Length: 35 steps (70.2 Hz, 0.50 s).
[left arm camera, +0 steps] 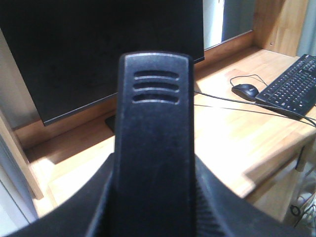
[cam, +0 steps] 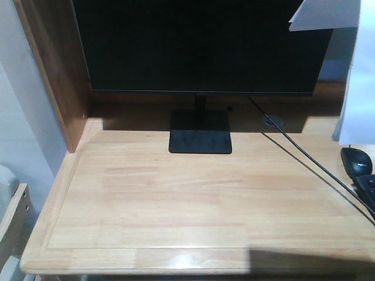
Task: Grab stapler and paper to desk for stapling
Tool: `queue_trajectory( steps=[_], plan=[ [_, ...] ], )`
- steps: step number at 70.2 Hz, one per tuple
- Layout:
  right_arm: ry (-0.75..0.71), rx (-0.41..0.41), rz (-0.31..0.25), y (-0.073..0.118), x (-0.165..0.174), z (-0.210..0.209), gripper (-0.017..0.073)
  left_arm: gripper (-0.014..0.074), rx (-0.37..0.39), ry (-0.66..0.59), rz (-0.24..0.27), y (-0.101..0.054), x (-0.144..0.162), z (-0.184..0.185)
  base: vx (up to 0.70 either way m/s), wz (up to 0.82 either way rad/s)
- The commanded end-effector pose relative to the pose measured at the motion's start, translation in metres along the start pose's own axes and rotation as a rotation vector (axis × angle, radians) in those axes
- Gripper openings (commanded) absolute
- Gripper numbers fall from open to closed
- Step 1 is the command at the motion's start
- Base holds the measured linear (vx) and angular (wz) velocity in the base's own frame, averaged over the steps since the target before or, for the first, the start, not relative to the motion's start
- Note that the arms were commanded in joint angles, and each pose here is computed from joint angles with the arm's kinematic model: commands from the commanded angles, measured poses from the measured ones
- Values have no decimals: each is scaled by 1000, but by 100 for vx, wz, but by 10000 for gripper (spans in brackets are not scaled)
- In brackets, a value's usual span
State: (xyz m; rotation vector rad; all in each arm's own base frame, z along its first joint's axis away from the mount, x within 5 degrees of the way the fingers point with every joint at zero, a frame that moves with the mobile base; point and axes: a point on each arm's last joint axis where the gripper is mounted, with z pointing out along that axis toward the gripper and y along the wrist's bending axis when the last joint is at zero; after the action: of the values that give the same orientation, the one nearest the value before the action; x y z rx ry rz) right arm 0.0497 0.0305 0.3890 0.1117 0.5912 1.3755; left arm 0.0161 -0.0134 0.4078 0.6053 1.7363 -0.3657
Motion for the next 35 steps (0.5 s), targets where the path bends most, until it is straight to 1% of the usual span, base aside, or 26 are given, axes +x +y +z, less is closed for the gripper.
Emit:
queue_trajectory(
  steps=[1, 35],
  plan=[
    [-28, -39, -22, 5, -4, 5, -6, -6, -5, -130, -7, 1, -16, -3, 11, -2],
    [-28, -39, -22, 5, -4, 5, -6, -6, -5, -130, -7, 1, -16, -3, 8, -1]
  ],
)
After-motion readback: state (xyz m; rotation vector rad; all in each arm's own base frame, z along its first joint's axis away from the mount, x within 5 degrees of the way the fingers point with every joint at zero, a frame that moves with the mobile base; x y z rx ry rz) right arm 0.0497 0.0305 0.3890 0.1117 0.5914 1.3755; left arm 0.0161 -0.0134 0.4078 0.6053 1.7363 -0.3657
